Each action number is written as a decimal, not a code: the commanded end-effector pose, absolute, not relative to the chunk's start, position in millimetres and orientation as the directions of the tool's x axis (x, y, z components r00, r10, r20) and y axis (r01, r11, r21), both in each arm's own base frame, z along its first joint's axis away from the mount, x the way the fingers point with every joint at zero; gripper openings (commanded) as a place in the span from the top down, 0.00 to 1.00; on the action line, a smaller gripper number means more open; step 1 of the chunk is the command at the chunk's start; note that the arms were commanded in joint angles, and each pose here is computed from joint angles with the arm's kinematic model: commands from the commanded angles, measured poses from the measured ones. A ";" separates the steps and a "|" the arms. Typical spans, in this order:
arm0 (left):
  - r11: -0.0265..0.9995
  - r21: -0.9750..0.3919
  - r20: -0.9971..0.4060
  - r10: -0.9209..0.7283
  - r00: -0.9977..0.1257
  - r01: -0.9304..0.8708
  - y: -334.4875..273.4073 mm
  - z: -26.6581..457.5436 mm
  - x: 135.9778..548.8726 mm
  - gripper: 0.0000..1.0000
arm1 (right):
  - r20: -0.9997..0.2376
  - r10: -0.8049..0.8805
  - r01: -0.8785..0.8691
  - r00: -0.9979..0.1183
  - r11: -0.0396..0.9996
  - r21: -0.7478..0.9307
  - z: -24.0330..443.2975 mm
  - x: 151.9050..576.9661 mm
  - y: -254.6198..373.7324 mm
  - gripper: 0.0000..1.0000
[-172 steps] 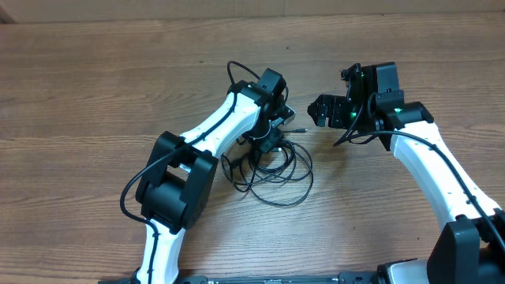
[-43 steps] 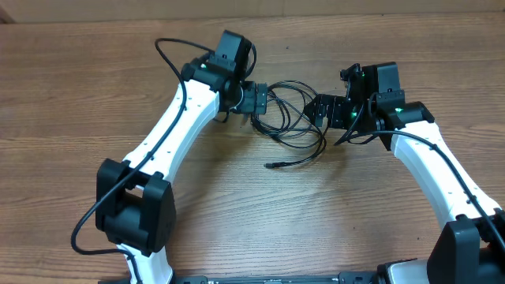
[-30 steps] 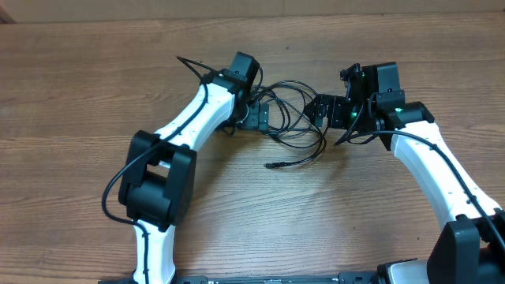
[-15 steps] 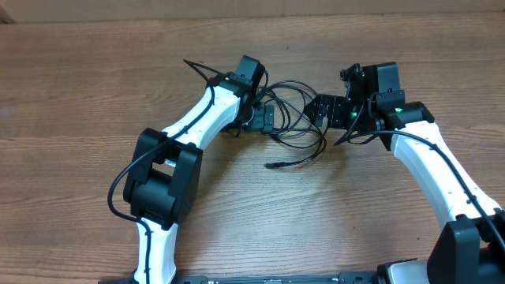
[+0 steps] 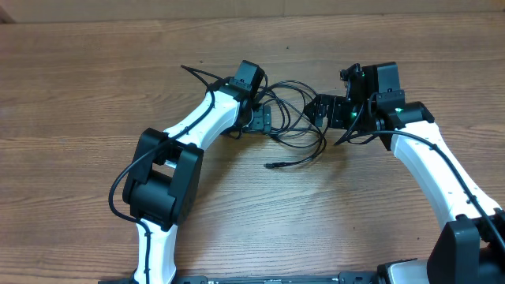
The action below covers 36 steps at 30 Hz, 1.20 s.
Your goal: Untangle cables
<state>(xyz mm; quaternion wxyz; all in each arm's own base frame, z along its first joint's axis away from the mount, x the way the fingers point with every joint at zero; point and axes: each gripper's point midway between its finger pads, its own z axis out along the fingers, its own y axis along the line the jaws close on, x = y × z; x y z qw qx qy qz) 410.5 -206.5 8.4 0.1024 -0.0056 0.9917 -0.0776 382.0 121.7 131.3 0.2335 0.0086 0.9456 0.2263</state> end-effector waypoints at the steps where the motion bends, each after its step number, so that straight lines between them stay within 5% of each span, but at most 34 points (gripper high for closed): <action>1: 0.991 -0.132 -0.147 -0.045 -0.988 -0.026 -203.0 -9.2 394.5 0.13 | -0.445 0.122 -0.092 -0.887 0.898 0.430 132.1 383.8 120.8 0.00; 4: 0.993 -0.105 -0.148 -0.076 -0.986 -0.060 -197.5 -10.0 394.1 0.06 | -0.444 0.122 -0.092 -0.888 0.898 0.430 132.1 383.8 120.8 0.00; 9: 0.993 -0.091 -0.132 -0.084 -0.988 -0.072 -195.2 -12.8 390.0 0.11 | -0.444 0.122 -0.092 -0.888 0.898 0.430 132.1 383.8 120.8 0.00; 21: 0.994 -0.083 -0.070 -0.080 -0.994 -0.074 -193.5 -21.6 377.6 0.96 | -0.438 0.121 -0.089 -0.891 0.899 0.429 131.2 382.4 120.5 0.00; 30: 0.998 -0.053 -0.022 -0.033 -0.999 -0.031 -186.9 0.5 373.5 0.96 | -0.442 0.122 -0.090 -0.889 0.899 0.429 131.7 383.2 120.6 0.00; 36: 0.988 -0.072 -0.103 0.130 -0.986 0.138 -195.3 88.9 395.9 0.96 | -0.445 0.122 -0.092 -0.887 0.898 0.429 132.1 383.9 120.7 0.00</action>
